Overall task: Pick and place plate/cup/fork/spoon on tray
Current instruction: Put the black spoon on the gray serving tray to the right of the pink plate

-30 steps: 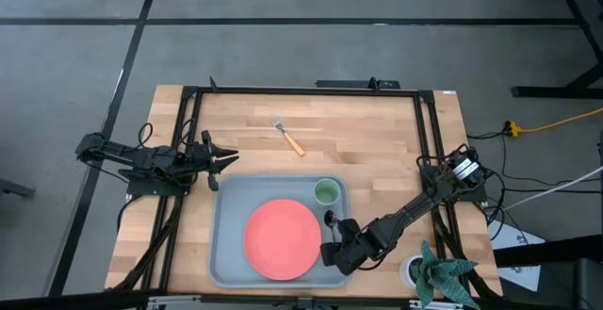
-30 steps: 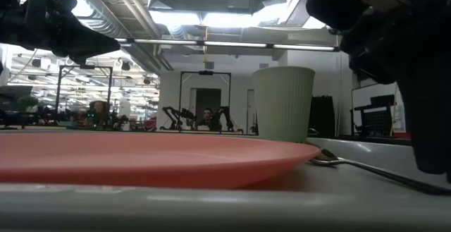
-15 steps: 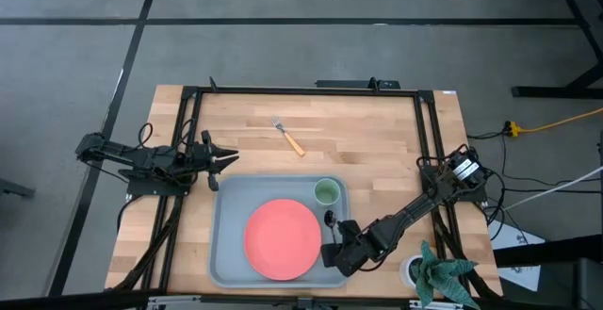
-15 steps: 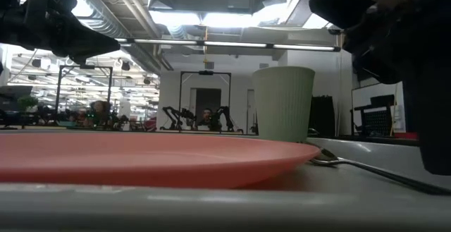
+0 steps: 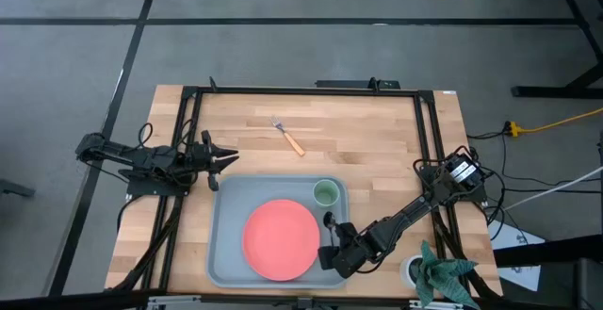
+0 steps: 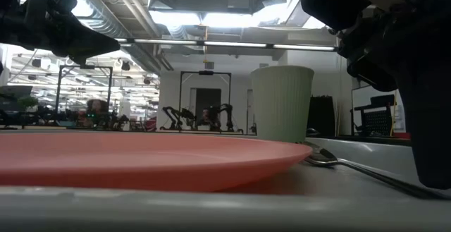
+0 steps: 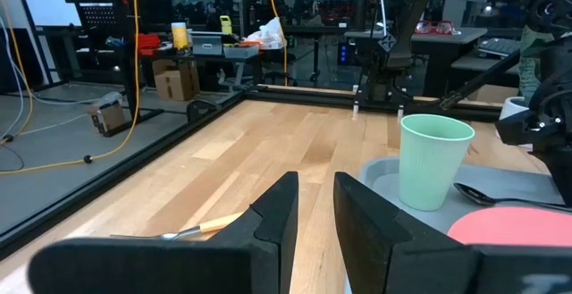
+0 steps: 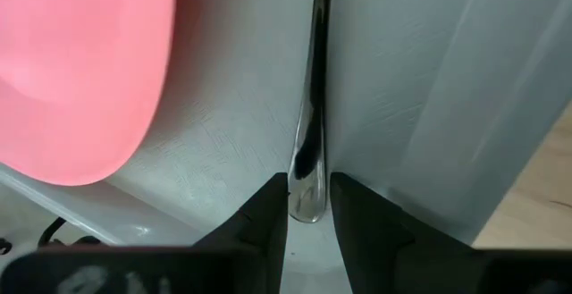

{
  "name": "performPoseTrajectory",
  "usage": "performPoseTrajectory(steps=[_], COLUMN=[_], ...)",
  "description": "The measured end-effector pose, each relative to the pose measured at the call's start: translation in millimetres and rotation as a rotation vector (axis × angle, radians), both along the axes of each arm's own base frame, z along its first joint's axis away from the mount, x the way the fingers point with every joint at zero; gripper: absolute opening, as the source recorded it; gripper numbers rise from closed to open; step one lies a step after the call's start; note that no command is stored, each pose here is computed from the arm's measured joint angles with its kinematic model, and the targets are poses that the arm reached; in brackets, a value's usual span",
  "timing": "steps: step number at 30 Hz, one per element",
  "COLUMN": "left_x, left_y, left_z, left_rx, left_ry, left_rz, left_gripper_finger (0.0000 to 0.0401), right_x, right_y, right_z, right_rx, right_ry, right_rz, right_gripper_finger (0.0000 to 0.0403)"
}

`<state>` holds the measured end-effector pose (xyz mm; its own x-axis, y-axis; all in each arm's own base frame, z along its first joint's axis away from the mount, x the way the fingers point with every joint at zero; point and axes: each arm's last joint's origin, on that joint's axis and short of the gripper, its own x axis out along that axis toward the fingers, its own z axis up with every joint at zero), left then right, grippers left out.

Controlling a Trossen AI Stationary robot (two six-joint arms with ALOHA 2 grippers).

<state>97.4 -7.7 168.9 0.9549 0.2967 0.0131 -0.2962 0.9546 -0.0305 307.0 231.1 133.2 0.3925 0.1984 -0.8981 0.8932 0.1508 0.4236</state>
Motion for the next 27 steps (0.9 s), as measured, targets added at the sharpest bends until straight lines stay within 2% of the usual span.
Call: performPoseTrajectory(steps=[27], left_x=[0.0], left_y=[0.0], left_z=[0.0], left_rx=[0.000], left_ry=[0.000], left_rz=[0.000], left_gripper_finger=[0.0069], right_x=[1.8], right_y=[-0.6], right_z=[-0.3], right_rx=[-0.043], right_ry=[-0.047], right_rz=[-0.001], right_gripper_finger=[0.0094])
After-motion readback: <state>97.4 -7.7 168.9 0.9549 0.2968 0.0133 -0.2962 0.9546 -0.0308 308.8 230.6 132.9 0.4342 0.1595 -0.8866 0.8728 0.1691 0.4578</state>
